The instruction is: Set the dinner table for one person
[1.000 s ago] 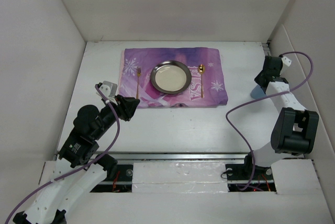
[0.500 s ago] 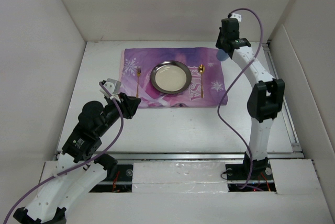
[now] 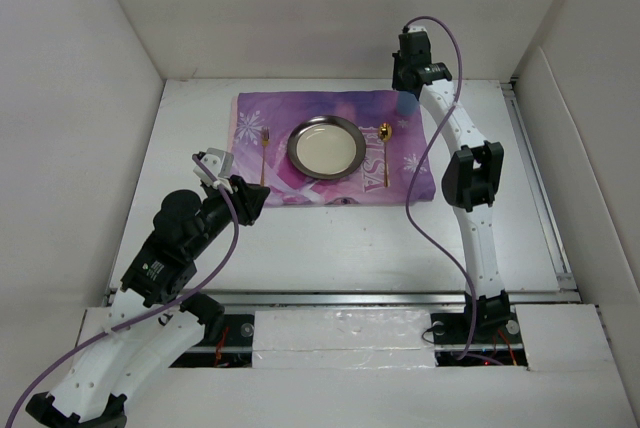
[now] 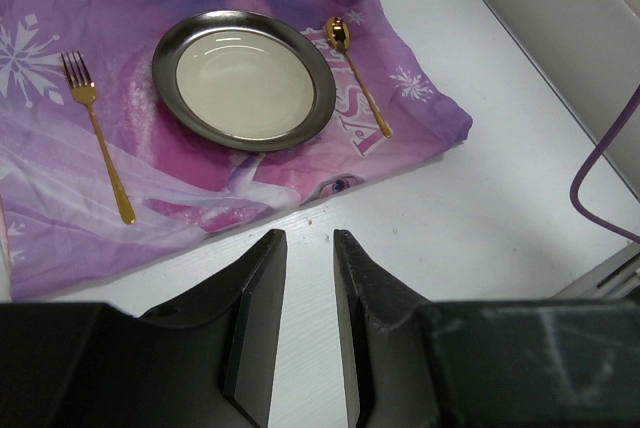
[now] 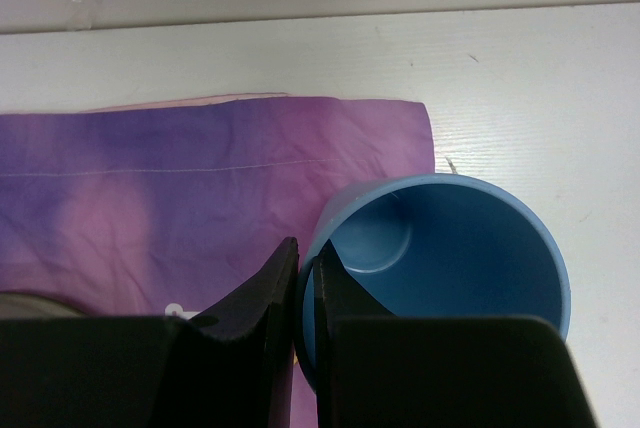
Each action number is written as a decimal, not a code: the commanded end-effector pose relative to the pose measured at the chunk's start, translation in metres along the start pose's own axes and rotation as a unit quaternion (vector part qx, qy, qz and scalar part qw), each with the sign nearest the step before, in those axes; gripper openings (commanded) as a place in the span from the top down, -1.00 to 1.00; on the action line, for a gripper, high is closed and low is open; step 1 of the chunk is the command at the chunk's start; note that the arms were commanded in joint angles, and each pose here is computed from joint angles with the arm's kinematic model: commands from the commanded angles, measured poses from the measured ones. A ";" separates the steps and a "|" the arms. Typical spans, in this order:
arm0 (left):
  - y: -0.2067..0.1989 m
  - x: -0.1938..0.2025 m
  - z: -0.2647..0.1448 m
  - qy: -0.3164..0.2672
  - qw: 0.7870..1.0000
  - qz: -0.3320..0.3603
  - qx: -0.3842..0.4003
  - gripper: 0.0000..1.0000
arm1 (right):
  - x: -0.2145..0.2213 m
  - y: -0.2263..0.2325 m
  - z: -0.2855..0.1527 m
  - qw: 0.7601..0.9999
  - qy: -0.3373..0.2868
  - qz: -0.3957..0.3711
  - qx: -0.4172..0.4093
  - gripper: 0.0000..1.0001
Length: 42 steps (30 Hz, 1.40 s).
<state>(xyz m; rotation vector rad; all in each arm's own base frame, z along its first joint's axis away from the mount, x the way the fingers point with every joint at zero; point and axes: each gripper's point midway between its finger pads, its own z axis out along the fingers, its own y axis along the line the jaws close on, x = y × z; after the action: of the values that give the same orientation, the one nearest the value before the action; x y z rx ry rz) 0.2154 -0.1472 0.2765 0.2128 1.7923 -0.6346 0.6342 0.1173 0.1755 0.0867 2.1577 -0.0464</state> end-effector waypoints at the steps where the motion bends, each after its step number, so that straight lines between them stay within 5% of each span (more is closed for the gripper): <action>1: 0.001 -0.009 0.004 -0.017 1.000 0.002 -0.004 0.54 | -0.033 0.011 -0.012 0.999 -0.043 -0.006 -0.028 1.00; 13: 0.006 -0.004 0.009 -0.006 1.000 0.002 -0.016 0.54 | -0.015 0.014 0.032 0.999 -0.048 0.007 -0.024 0.99; 16: 0.008 -0.003 0.009 -0.003 1.000 0.001 -0.021 0.54 | -0.006 0.008 0.039 0.999 -0.040 0.010 -0.022 0.81; 20: 0.009 -0.004 0.010 -0.004 1.000 0.002 -0.026 0.54 | -0.003 0.007 0.037 0.999 -0.039 0.009 -0.022 0.15; 24: 0.011 -0.004 0.012 -0.003 0.999 0.002 -0.031 0.50 | -0.029 0.013 0.013 0.997 -0.066 0.017 -0.034 -0.23; 34: 0.025 -0.006 0.010 -0.010 0.997 -0.002 -0.071 -0.06 | -0.116 0.012 -0.088 0.980 -0.173 0.049 -0.080 -0.73; 42: 0.026 -0.009 0.009 -0.017 0.997 -0.001 -0.075 -0.08 | -0.118 0.002 -0.111 0.982 -0.160 0.037 -0.091 -0.90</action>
<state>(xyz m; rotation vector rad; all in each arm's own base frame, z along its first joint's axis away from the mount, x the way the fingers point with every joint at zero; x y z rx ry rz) 0.2348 -0.1324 0.2623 0.1242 1.8419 -0.5050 0.6027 0.1236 0.3598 0.0702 1.7726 0.1715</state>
